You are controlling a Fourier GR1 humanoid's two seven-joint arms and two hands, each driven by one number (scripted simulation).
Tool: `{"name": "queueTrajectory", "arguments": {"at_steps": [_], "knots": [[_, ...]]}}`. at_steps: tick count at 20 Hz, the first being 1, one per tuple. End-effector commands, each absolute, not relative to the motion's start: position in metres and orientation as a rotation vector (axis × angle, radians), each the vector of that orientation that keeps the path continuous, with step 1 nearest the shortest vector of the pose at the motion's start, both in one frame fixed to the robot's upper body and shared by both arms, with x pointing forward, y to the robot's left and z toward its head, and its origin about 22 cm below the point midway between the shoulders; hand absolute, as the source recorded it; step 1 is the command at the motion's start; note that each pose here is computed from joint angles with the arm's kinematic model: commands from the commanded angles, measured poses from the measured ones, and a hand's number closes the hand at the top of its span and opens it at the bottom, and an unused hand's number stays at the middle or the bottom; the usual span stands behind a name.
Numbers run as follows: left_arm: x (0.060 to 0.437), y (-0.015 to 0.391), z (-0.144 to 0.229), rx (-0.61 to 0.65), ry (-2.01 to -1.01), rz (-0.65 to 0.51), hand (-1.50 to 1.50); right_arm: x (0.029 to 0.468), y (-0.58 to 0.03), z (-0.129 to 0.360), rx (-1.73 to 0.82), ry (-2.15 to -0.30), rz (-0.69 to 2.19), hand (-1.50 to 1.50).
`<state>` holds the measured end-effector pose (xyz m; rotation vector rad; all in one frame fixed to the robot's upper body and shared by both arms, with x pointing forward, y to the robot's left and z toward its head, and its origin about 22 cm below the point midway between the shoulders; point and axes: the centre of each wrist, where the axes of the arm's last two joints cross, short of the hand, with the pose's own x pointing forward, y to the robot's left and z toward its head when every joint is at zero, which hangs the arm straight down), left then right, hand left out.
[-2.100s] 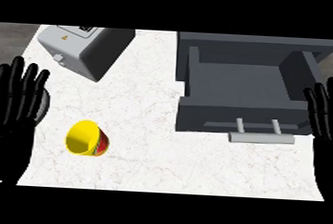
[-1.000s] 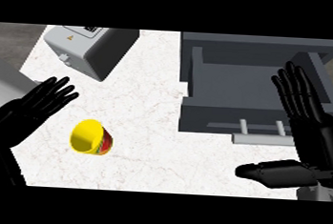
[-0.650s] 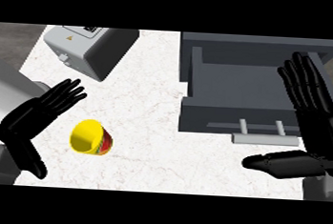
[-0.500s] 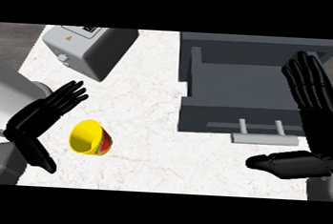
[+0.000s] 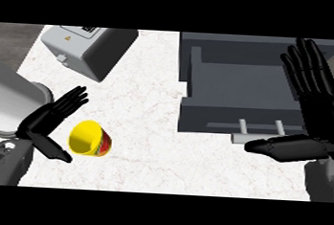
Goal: Pick up the cup, place it into the drawer and close the drawer
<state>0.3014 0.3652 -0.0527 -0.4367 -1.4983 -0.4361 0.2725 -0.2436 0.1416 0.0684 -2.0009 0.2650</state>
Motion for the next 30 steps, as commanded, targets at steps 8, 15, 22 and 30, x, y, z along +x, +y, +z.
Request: {"name": "queueTrajectory", "arguments": {"at_steps": [8,15,22,30], "knots": [[0.285,0.351,-0.103,-0.501,-1.535,-0.443,-1.5,0.285,-0.241,0.156,0.072,-2.012,0.264,-1.5],[0.29,0.334,-0.111,-0.535,-1.587,-0.405,-1.5,0.278,-0.245,0.151,0.104,-2.006,0.289,-1.5],[0.281,0.317,-0.126,-0.58,-1.593,-0.409,-1.5,0.276,-0.244,0.165,0.079,-1.997,0.262,-1.5],[0.294,0.318,-0.117,-0.605,-1.617,-0.431,-1.5,0.274,-0.26,0.149,0.064,-2.001,0.27,-1.5]]}}
